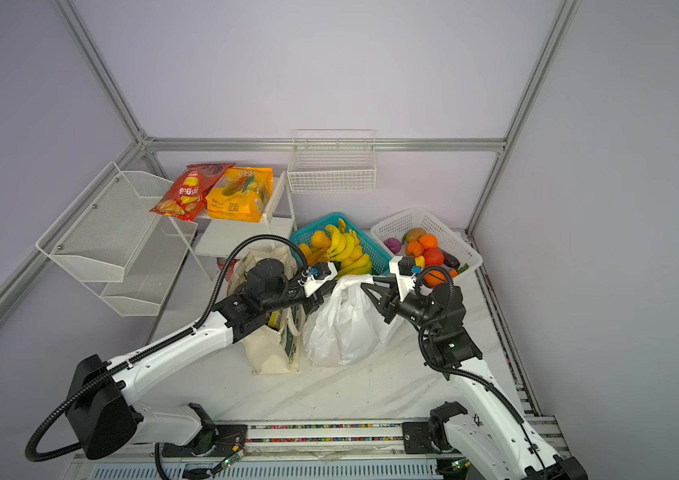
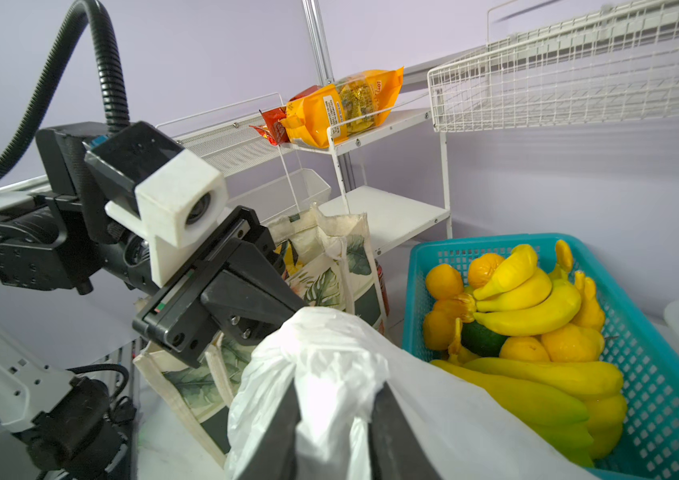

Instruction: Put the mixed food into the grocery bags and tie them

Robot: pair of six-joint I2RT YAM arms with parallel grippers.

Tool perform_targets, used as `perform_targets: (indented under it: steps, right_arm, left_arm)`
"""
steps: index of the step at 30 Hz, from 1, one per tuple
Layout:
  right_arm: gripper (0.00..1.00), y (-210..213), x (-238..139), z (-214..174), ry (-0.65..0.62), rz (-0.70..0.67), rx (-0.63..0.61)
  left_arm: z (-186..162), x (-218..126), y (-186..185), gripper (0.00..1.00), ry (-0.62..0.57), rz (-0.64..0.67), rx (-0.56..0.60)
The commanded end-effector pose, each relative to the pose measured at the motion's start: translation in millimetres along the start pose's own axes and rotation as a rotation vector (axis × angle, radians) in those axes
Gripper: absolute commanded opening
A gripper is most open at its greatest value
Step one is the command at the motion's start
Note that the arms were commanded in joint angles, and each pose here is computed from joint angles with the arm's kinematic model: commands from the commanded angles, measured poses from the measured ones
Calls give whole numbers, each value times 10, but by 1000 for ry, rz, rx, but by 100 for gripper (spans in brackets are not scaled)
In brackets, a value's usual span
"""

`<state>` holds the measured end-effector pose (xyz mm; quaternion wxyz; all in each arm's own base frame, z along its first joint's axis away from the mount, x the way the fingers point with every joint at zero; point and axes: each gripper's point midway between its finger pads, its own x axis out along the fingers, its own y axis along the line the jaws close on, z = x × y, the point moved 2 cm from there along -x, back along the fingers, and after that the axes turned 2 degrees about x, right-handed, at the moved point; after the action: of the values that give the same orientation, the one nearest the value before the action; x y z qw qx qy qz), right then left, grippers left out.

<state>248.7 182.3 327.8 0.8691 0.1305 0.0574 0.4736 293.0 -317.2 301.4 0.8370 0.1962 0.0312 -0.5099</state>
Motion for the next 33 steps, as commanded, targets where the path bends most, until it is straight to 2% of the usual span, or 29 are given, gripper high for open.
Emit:
perform_targets:
  steps: [1,2,9,17,28,29,33]
  right_arm:
    - [6,55,-13,188,-51,0,-30]
    - [0,16,-12,173,-47,-23,-19]
    - [0,-211,-53,-87,42,-163,88]
    - [0,-396,-107,-412,161,-280,210]
    - [0,-775,-275,-947,222,-495,442]
    - [0,-809,-299,-1012,233,-511,463]
    - [0,-876,-394,-1091,228,-558,489]
  left_arm:
    - [158,-58,57,0,-42,39,34]
    - [149,-59,61,0,-38,47,40]
    - [115,-140,308,0,2,218,65]
    - [-65,-156,482,0,102,342,112]
    - [-352,-162,805,0,261,490,127]
    - [-505,-82,822,0,304,488,128]
    - [-614,-89,911,0,354,517,144]
